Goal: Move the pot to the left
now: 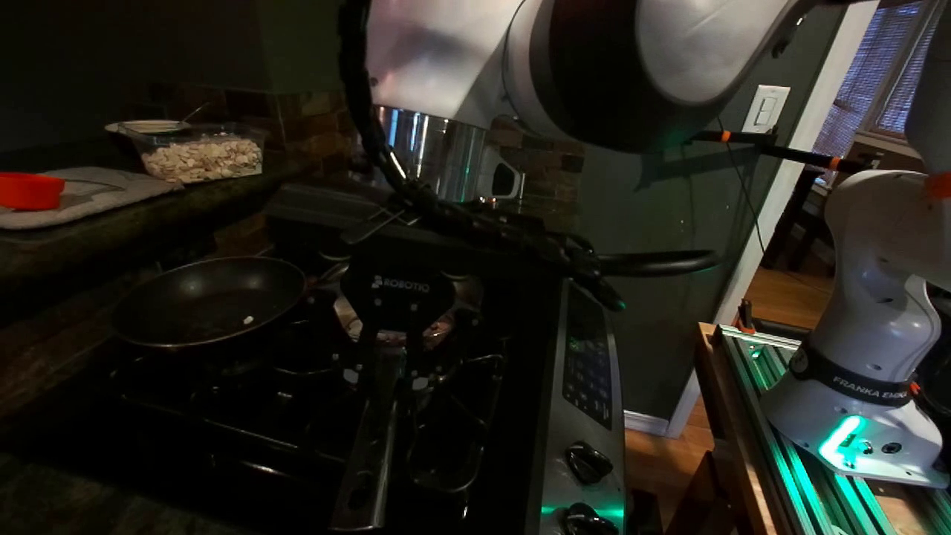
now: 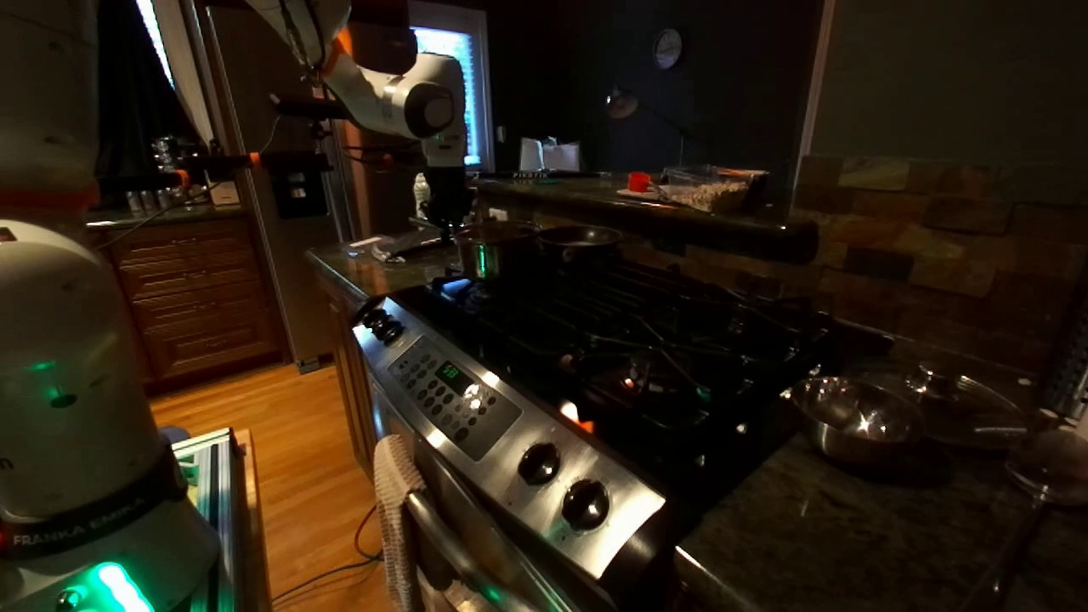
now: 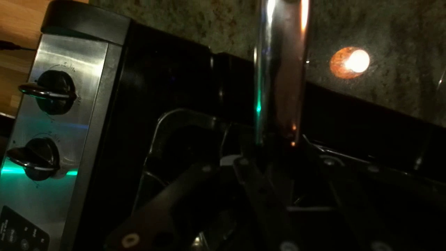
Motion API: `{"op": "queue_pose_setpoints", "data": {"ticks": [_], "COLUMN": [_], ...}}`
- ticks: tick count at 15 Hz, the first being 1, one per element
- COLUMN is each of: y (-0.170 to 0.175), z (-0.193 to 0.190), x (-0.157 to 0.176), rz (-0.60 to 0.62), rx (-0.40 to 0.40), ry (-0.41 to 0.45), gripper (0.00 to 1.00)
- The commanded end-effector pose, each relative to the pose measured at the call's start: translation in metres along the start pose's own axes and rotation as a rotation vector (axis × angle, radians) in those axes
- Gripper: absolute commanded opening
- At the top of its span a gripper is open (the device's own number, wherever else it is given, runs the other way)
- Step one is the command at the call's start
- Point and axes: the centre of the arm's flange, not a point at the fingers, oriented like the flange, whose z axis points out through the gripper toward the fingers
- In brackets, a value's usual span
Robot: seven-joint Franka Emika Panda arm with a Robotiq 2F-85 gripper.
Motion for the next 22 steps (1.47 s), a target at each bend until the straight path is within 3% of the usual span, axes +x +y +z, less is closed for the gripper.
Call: {"op": "queue_pose_setpoints", "data": {"ticks": [1, 7, 8, 9, 15, 20, 22], "y": [-0.018, -0.025, -0.026, -0.026, -0.027, -0.02, -0.022], "z": [0.006, 0.008, 0.008, 0.008, 0.003, -0.036, -0.063], "x": [-0.007, -0.009, -0.009, -0.01, -0.019, -0.048, -0.047], "rz": [-0.004, -0.011, -0.015, -0.021, -0.046, -0.119, -0.237], "rx": [-0.033, -0.048, -0.05, -0.05, -0.042, -0.077, -0.094], "ry": [-0.006, -0.013, -0.023, -0.03, -0.034, 0.013, 0.091], "gripper": [0.08, 0.08, 0.43, 0.58, 0.99, 1.0, 1.0]}}
